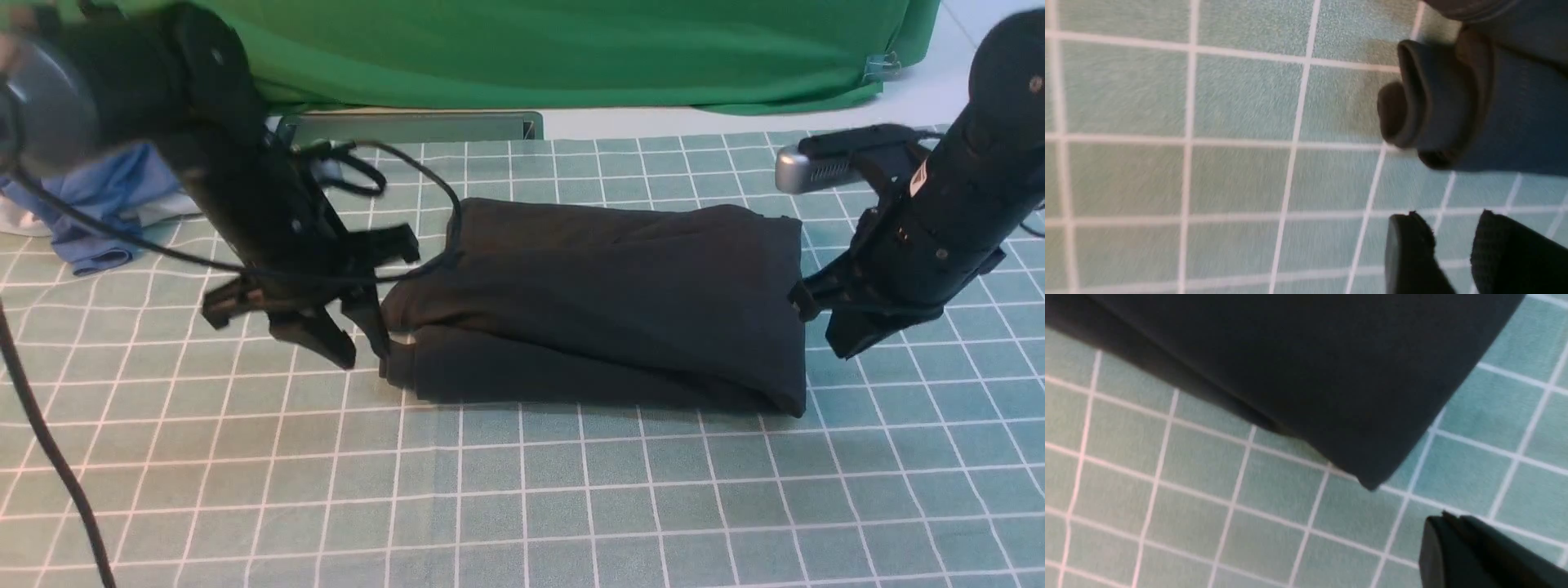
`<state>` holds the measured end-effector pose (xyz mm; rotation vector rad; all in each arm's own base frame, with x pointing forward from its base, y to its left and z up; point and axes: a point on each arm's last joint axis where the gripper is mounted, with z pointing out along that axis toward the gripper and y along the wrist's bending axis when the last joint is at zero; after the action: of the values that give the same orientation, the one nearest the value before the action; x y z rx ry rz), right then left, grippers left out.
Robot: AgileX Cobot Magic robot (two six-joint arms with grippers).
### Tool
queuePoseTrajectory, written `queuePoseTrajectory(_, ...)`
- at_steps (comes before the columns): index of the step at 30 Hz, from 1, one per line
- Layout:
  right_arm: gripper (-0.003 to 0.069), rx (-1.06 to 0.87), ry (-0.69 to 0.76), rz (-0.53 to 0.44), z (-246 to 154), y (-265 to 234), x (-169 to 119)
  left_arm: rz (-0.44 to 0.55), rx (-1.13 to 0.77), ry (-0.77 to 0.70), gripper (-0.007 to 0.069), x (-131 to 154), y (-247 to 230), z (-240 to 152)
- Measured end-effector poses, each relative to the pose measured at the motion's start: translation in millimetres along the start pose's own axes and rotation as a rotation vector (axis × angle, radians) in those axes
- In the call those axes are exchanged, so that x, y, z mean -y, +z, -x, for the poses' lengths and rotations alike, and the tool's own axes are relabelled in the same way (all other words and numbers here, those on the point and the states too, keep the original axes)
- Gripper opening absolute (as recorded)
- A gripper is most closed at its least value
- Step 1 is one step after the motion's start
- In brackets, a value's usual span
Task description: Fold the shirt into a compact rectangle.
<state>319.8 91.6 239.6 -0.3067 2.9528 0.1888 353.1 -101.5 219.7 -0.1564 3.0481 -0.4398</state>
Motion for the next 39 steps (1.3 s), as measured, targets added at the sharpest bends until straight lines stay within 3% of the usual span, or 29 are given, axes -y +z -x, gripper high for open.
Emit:
queuePoseTrajectory(3,0.0232,-0.005,0.020,0.011,-4.7,8.2,0.1,-0.017,0.027,-0.003,0.0331,4.4,11.8,2.1)
queuePoseTrajectory(5,0.0290,-0.004,0.023,0.012,-6.4,11.3,0.4,-0.026,0.038,-0.009,0.0357,5.4,14.5,3.6)
queuePoseTrajectory(7,0.0418,0.001,0.064,0.016,-9.3,18.8,1.0,-0.050,0.059,-0.030,0.0414,6.5,20.5,7.6)
queuePoseTrajectory(9,0.0469,0.001,0.083,0.023,-9.4,26.0,1.1,-0.068,0.044,-0.043,0.0444,7.2,26.7,8.6)
queuePoseTrajectory(13,0.0484,0.004,0.103,0.034,-5.9,40.9,1.4,-0.077,0.025,-0.056,0.0459,7.4,39.5,10.7)
queuePoseTrajectory(16,0.0457,0.001,0.125,0.051,-0.5,61.3,1.6,-0.081,0.001,-0.068,0.0442,5.5,55.7,13.4)
queuePoseTrajectory(20,0.0381,-0.009,0.122,0.054,0.9,73.9,2.4,-0.088,-0.004,-0.064,0.0358,7.5,57.6,12.7)
queuePoseTrajectory(23,0.0155,0.003,0.110,0.056,1.5,74.6,2.4,-0.090,-0.008,-0.017,0.0171,16.5,60.1,8.6)
queuePoseTrajectory(25,0.0084,0.008,0.109,0.057,1.6,73.3,2.3,-0.089,-0.018,-0.001,0.0085,20.0,61.1,6.2)
queuePoseTrajectory(28,0.0063,0.002,0.098,0.050,0.1,68.8,2.4,-0.087,-0.048,0.008,0.0041,21.8,61.6,2.6)
queuePoseTrajectory(39,0.0063,-0.095,0.083,0.010,-34.3,37.8,4.0,-0.017,-0.202,0.118,0.0035,44.1,62.2,-51.0)
